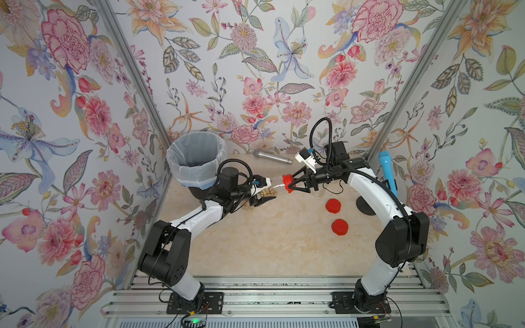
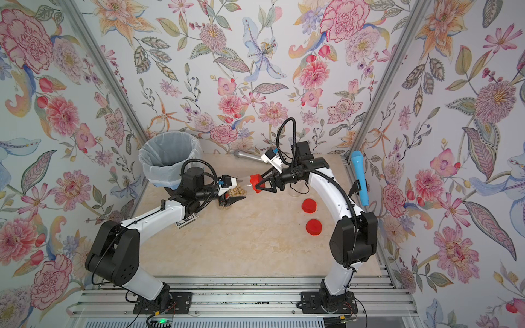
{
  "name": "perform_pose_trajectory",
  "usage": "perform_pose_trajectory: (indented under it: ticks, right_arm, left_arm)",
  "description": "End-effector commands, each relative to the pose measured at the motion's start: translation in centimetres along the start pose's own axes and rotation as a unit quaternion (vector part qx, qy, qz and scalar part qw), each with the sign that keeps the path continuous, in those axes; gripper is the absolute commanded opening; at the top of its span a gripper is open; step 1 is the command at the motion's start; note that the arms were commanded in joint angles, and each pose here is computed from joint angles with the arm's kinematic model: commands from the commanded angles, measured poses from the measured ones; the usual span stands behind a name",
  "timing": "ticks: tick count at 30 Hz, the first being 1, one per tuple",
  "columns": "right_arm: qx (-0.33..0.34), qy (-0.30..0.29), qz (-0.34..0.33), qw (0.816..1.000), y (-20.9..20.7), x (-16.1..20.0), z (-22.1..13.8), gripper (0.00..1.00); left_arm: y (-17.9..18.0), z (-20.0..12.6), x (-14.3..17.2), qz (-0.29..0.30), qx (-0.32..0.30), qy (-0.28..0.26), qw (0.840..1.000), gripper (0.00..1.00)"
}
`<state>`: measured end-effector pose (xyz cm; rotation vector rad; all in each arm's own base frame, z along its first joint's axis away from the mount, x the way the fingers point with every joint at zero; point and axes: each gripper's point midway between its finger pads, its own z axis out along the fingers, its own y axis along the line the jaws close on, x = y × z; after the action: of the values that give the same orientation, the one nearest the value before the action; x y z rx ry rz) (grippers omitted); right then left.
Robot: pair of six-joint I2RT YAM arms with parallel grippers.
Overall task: Empty moldy peanuts from jars
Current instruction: Unscrew the lid from the jar.
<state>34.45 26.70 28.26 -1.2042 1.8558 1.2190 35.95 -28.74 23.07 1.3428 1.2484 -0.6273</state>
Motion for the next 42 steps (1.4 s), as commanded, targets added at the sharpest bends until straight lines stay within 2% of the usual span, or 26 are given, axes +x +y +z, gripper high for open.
perform_pose_trajectory:
  ticks: [1, 18, 21, 24, 28, 31, 33, 36, 42]
  right_arm:
    - [-0.001, -0.007, -0.019, 1.000, 2.2, -1.3, -1.1, 0.74]
    - [-0.002, -0.008, 0.002, 1.000, 1.6, -1.9, -0.8, 0.86]
    - [0.016, -0.003, 0.015, 1.000, 0.8, -1.9, -0.6, 0.89]
    - [0.045, -0.008, 0.046, 0.998, -0.9, -2.1, -0.9, 0.90]
    - [0.061, -0.046, 0.105, 0.992, -1.8, -3.7, -1.4, 0.94]
    - [0.093, -0.077, 0.178, 0.977, -2.8, -4.7, -2.1, 0.94]
    - [0.085, -0.100, 0.236, 0.963, -2.9, -5.2, -2.4, 0.93]
    - [0.079, -0.120, 0.268, 0.953, -1.6, -5.6, -2.3, 0.92]
    - [0.080, -0.116, 0.299, 0.944, -0.5, -4.7, -1.2, 0.91]
  left_arm:
    - [1.3, -0.7, 0.5, -0.003, -0.018, 0.012, 1.000, 0.14]
    - [1.5, -0.6, 0.4, 0.000, -0.022, 0.012, 1.000, 0.15]
    - [1.6, -0.7, 0.4, -0.001, -0.024, 0.011, 1.000, 0.15]
    - [1.6, -0.7, 0.3, 0.001, -0.025, 0.010, 1.000, 0.15]
    - [1.7, -0.8, 0.3, 0.004, -0.029, 0.012, 0.999, 0.15]
    - [1.7, -0.8, 0.2, 0.004, -0.031, 0.011, 0.999, 0.15]
    - [1.7, -0.9, 0.3, 0.004, -0.032, 0.011, 0.999, 0.15]
    - [1.8, -0.9, 0.2, 0.009, -0.035, 0.012, 0.999, 0.15]
    - [1.9, -1.0, 0.1, 0.011, -0.038, 0.010, 0.999, 0.15]
